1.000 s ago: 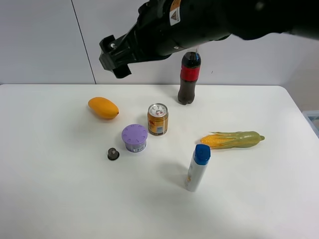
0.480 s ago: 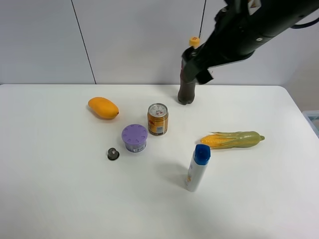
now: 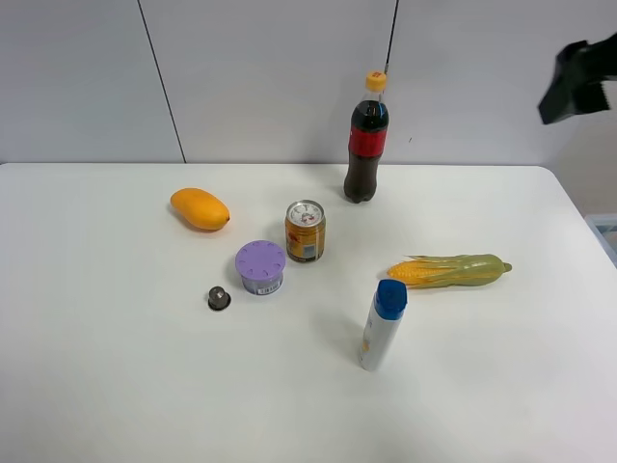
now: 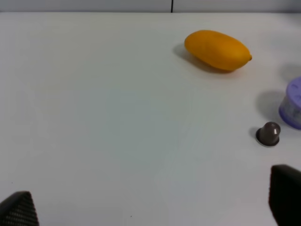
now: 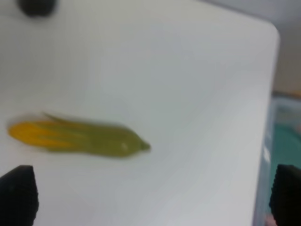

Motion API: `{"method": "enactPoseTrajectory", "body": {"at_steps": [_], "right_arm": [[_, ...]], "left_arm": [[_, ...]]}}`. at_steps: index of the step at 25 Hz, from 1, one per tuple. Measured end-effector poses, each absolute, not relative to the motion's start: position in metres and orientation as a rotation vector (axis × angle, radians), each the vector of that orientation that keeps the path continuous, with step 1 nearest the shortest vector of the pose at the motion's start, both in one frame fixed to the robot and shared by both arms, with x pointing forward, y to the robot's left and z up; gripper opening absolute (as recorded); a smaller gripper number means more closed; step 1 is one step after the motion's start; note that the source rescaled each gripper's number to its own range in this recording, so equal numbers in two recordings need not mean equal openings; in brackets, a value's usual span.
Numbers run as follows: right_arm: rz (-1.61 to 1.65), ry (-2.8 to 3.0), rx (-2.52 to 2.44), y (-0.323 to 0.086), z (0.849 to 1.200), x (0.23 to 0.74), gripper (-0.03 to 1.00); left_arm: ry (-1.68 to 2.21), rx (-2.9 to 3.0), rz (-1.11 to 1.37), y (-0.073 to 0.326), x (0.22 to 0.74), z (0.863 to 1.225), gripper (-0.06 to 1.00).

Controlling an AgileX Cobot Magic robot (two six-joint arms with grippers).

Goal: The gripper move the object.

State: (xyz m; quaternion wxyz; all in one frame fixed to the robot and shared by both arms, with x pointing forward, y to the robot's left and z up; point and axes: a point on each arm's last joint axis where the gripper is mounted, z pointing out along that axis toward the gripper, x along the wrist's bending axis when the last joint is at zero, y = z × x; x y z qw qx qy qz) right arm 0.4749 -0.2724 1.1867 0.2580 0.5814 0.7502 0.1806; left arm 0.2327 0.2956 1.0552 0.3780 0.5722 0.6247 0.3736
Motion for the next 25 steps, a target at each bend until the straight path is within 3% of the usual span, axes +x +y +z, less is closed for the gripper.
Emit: {"method": "enactPoseTrajectory", "body": {"at_steps": [9, 25], "right_arm": [[0.563, 1.840, 1.657, -0.298, 1.203, 0.407, 1.00], [0.717, 1.797, 1.659, -0.298, 1.095, 0.317, 1.00]], "left_arm": [[1.597, 1.462, 0.955, 0.296, 0.233, 1.055, 1.00], [1.597, 1.462, 0.955, 0.296, 0.233, 1.055, 1.00]]}}
